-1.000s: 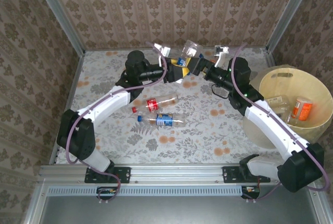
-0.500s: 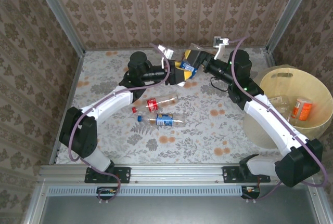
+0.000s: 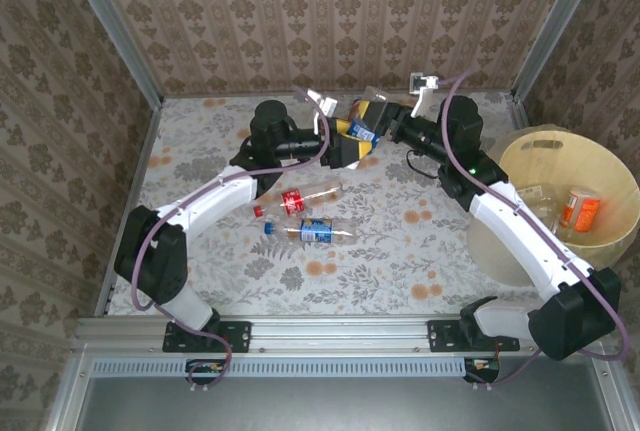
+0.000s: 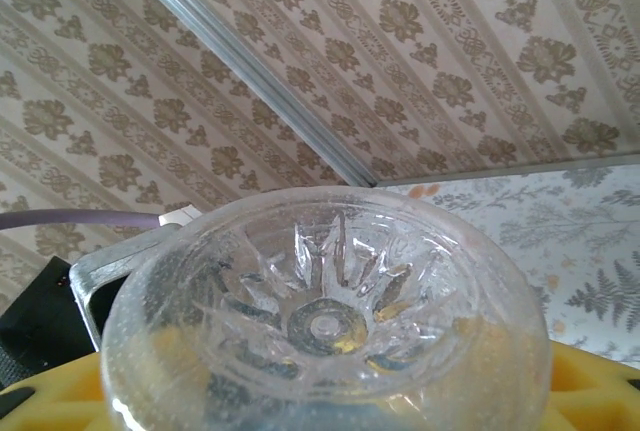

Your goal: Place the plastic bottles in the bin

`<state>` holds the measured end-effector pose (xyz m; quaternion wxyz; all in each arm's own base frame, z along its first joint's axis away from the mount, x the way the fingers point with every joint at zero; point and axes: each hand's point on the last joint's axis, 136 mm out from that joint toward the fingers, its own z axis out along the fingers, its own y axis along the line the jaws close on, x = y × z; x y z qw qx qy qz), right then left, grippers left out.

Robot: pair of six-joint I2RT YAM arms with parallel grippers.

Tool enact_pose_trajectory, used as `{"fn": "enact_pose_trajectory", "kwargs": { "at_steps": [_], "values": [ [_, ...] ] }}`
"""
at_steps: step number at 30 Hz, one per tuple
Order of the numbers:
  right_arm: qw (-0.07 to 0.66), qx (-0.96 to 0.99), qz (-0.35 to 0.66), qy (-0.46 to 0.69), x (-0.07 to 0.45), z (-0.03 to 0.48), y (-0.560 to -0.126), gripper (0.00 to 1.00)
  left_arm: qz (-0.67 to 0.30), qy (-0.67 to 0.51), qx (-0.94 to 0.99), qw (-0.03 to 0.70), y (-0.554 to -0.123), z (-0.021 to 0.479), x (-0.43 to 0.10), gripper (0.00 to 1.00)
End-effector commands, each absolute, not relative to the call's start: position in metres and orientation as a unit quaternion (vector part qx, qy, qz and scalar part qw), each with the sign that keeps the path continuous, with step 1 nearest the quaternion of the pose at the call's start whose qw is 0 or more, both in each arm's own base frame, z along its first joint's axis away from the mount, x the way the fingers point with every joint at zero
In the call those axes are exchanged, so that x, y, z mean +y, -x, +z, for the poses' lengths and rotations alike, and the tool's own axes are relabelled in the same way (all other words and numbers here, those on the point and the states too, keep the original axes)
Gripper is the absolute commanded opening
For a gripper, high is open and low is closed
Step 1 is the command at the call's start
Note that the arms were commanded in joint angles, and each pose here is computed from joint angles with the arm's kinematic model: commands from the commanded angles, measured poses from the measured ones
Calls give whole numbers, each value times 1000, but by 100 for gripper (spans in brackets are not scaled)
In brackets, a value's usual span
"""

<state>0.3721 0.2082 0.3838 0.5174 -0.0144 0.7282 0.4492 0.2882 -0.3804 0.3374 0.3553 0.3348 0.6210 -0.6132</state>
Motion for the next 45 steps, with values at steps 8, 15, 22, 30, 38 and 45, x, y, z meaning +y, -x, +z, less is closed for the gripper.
{"fn": "enact_pose_trajectory", "kwargs": {
  "at_steps": [8,15,22,30,38,45],
  "values": [
    [611,729,307,-7,147,409,-357,52,-550,-317,642,428,-293,348,-361,100],
    [636,738,225,-25,102,422,-334,50,-496,-267,676,475,-315,339,-345,100],
    [664,738,116,-30,54,439,-301,51,-410,-186,729,516,-345,322,-316,100],
    [673,736,38,-67,6,451,-273,50,-369,-144,753,525,-361,312,-302,100],
    [651,740,-126,-114,-51,457,-252,50,-363,-138,764,515,-366,305,-304,100],
    [560,761,-278,-171,-102,442,-230,50,-325,-101,784,518,-378,296,-291,100]
  ]
}}
